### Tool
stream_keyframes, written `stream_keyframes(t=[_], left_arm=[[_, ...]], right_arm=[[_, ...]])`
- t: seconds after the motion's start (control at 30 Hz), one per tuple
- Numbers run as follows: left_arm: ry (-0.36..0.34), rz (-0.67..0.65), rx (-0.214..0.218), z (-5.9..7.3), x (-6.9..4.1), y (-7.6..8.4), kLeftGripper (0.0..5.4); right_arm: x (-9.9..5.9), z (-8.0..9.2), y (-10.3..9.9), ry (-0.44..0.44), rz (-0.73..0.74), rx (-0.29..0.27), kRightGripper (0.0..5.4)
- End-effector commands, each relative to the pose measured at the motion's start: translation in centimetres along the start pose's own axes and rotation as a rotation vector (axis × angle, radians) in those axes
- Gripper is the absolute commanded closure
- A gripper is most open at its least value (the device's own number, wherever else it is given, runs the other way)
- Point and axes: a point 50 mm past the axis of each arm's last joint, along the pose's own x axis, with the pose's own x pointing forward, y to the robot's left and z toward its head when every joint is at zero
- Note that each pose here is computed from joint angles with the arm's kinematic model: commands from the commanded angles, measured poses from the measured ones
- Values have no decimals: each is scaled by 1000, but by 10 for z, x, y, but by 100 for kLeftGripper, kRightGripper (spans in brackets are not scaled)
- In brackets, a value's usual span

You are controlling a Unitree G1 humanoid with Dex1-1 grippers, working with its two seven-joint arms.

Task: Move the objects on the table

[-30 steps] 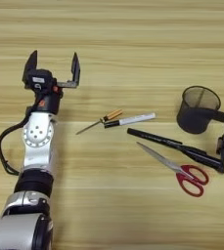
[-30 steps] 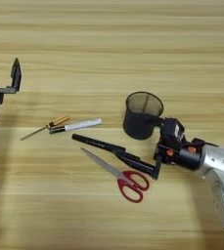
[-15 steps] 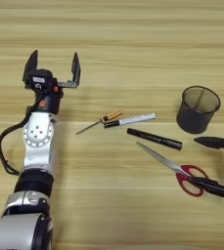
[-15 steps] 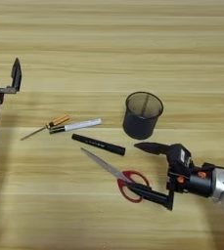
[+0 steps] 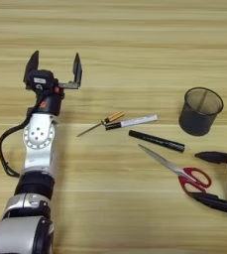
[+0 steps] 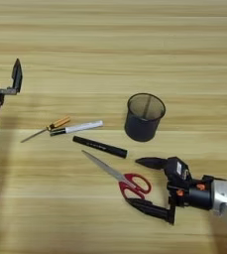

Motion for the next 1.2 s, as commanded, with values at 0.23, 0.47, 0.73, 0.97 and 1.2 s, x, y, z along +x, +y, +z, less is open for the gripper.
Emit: stream_keyframes(t=[0.23, 0.47, 0.73, 0.97, 1.2], left_arm=[[-10, -13, 8, 2, 5, -1, 0], [-11, -14, 8, 2, 6, -1, 0], [-13, -14, 9, 2, 7, -1, 0], [-13, -13, 9, 2, 6, -1, 0], [-12, -14, 7, 2, 5, -1, 0]], right_arm=[[4, -10, -4, 51, -24, -9, 3], [8, -14, -6, 62, -25, -11, 3], [10, -19, -7, 77, -29, -12, 3], [11, -24, -6, 112, -26, -23, 3], [13, -30, -4, 164, -16, -47, 3]])
